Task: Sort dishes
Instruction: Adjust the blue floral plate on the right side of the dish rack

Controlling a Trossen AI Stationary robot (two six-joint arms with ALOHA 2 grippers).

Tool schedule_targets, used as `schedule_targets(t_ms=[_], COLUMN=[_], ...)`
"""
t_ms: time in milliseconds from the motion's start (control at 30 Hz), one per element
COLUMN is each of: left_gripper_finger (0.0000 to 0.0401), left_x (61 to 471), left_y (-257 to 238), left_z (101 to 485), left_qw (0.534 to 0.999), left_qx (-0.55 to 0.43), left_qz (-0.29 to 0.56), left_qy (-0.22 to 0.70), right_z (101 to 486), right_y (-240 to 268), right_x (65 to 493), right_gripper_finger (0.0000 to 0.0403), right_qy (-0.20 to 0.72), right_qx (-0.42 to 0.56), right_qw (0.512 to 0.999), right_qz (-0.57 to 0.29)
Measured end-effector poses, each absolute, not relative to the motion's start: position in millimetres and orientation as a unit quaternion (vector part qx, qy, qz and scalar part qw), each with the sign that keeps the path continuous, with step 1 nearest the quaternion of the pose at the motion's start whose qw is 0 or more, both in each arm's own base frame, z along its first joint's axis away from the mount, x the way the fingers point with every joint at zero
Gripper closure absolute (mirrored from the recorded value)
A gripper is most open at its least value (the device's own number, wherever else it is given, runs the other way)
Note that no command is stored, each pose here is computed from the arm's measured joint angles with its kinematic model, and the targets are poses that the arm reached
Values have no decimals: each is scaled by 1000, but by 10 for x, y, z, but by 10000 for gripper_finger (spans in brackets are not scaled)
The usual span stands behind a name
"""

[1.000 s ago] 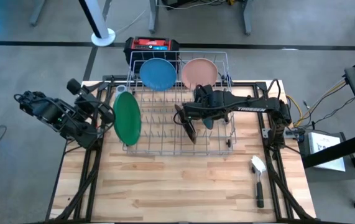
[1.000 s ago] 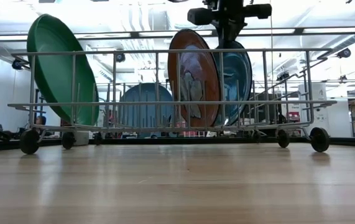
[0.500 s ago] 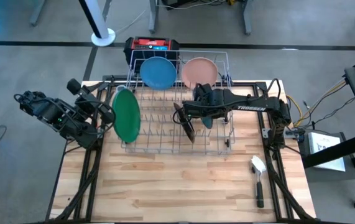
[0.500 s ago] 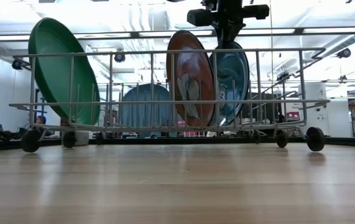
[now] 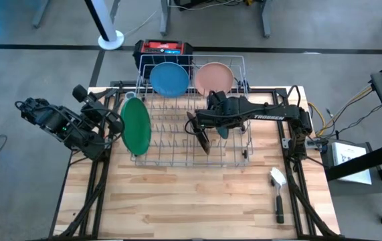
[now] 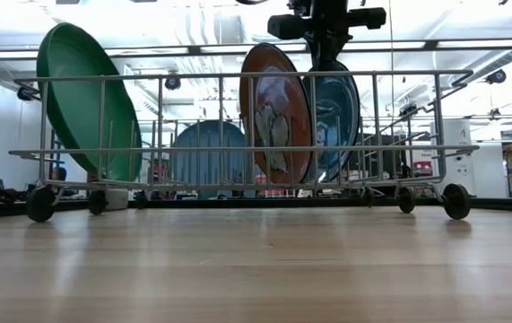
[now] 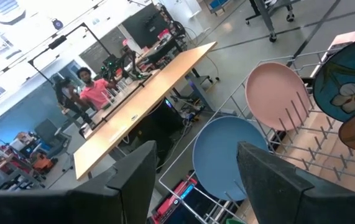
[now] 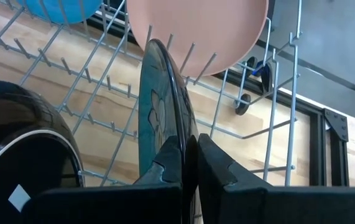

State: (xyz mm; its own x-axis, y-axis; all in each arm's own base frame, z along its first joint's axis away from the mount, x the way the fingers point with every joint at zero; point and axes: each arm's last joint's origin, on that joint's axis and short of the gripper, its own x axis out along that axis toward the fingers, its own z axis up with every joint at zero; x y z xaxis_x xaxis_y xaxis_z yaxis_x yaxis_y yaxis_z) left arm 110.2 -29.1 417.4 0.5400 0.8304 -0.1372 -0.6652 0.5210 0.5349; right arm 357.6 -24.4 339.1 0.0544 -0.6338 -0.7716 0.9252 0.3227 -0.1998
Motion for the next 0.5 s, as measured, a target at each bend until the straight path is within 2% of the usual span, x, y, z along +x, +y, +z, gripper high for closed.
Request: schedule_targets(t_ms=[500], left_gripper_finger=[190], left_x=[1141], left_y=[-314], left_z=[4158], left_qw=[852], left_qx=[212], left_qz=[436], left_qy=[197], right_z=[3443], right_y=[-348], right_x=[3575], right_gripper_finger=[402], right_qy=[416], right_qx=[188], right_qw=[702], right_qz=[-546])
